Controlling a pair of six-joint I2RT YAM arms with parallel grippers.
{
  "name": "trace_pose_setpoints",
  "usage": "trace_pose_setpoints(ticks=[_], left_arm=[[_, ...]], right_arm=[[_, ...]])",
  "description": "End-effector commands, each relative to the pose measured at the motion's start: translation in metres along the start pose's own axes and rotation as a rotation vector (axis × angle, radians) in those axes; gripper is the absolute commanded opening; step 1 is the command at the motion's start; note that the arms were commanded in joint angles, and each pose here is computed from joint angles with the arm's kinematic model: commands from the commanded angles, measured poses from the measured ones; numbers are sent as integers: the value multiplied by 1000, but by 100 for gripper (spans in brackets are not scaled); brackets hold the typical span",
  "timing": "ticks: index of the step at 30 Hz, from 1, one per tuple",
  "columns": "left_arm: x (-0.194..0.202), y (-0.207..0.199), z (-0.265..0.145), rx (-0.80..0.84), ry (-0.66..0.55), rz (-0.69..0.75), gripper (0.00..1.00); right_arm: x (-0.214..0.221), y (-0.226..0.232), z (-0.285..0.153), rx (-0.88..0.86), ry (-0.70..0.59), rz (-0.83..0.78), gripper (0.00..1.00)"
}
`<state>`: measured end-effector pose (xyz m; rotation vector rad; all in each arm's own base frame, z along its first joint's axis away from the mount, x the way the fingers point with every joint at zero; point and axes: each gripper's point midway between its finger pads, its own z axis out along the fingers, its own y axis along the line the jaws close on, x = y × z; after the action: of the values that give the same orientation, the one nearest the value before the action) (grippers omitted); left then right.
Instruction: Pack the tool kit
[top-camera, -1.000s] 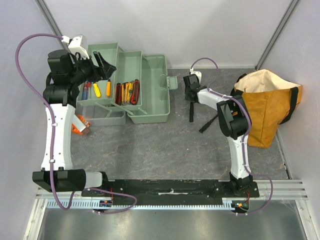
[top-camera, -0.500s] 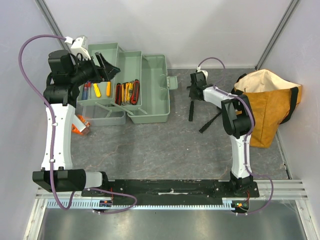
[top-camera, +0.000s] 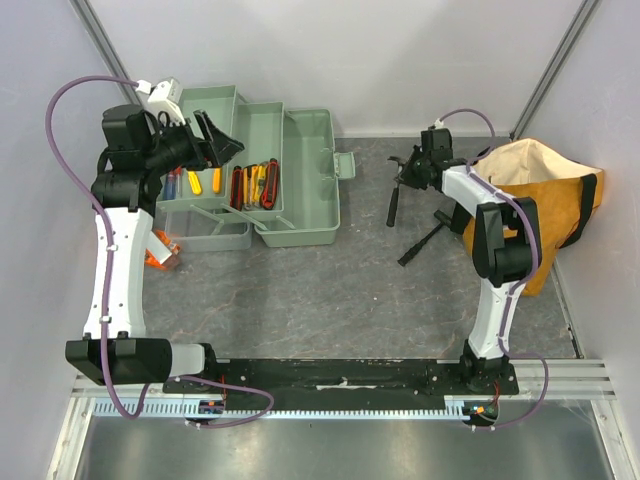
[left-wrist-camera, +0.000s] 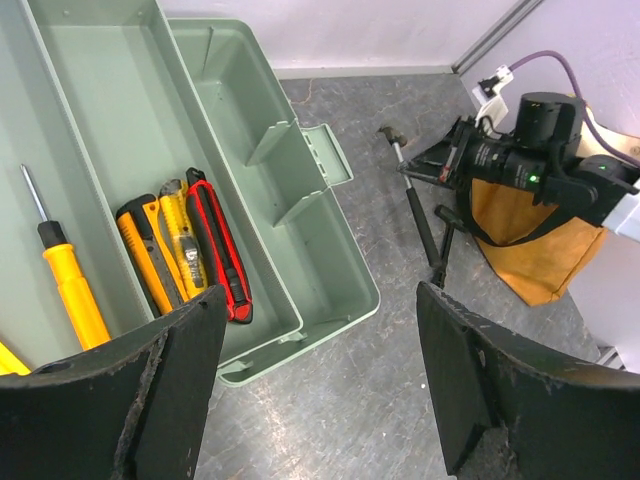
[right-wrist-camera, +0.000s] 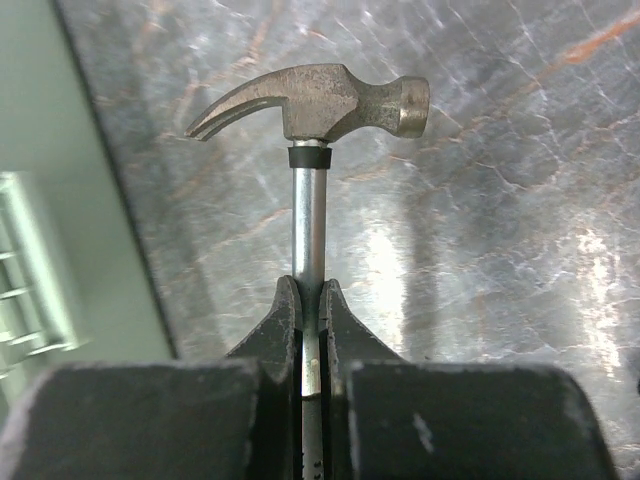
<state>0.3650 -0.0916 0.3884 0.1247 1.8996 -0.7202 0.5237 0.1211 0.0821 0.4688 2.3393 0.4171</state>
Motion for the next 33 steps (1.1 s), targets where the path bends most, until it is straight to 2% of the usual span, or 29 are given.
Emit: trace_pose_setpoints(ticks=[1, 9, 12, 15, 19, 25, 33], left_arm=[[-11, -17, -11, 40, -49, 19, 82], [-9, -18, -17, 31, -53, 29, 82], [-10, -18, -18, 27, -57, 32, 82], [-9, -20, -20, 29, -58, 33, 82], [-9, -21, -21, 31, -60, 34, 82], [-11, -21, -20, 34, -60, 35, 82], [-10, -23, -19, 46, -51, 22, 82]], right_arm=[[-50, 59, -48, -253, -99, 83, 0], [-83, 131, -109, -509, -195, 69, 0], [-75, 173, -126, -580, -210, 1, 0], [-46, 221, -135, -643, -200, -79, 0], [-12, 264, -130, -690, -194, -126, 0], [22, 299, -104, -740, -205, -102, 0], [35, 298, -65, -724, -203, -64, 0]])
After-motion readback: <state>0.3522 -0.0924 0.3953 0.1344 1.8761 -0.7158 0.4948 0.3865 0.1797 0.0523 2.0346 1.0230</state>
